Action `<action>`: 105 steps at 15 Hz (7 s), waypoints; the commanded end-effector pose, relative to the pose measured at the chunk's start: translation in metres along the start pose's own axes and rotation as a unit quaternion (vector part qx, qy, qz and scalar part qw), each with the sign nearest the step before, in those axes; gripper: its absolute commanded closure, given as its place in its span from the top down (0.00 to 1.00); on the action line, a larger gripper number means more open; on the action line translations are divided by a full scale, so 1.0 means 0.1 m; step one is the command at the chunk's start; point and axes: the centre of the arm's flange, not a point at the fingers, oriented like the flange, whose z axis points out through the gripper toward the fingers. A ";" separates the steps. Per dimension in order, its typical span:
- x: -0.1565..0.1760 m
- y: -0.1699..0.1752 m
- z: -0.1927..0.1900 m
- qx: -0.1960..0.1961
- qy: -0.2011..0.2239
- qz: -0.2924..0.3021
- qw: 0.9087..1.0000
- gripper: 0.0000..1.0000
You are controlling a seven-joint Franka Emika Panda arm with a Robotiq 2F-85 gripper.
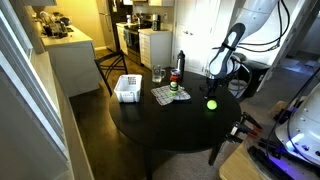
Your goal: Pick up the green tennis ball and put it into the cylindrical tennis ball container
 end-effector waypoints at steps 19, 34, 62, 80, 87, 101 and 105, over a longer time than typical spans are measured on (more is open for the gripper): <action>0.24 0.31 0.25 -0.003 -0.012 -0.020 1.000 1.00; -0.11 0.54 0.44 -0.005 -0.124 -0.015 0.992 1.00; 0.36 0.50 0.82 -0.038 -0.029 -0.084 0.995 0.75; 0.41 0.49 0.75 -0.040 -0.018 -0.097 0.994 0.47; 0.33 0.51 0.70 -0.046 -0.039 -0.094 0.994 0.91; 0.01 0.50 0.72 -0.047 -0.085 -0.103 0.990 0.55; -0.01 0.46 0.64 -0.047 -0.080 -0.108 0.990 0.44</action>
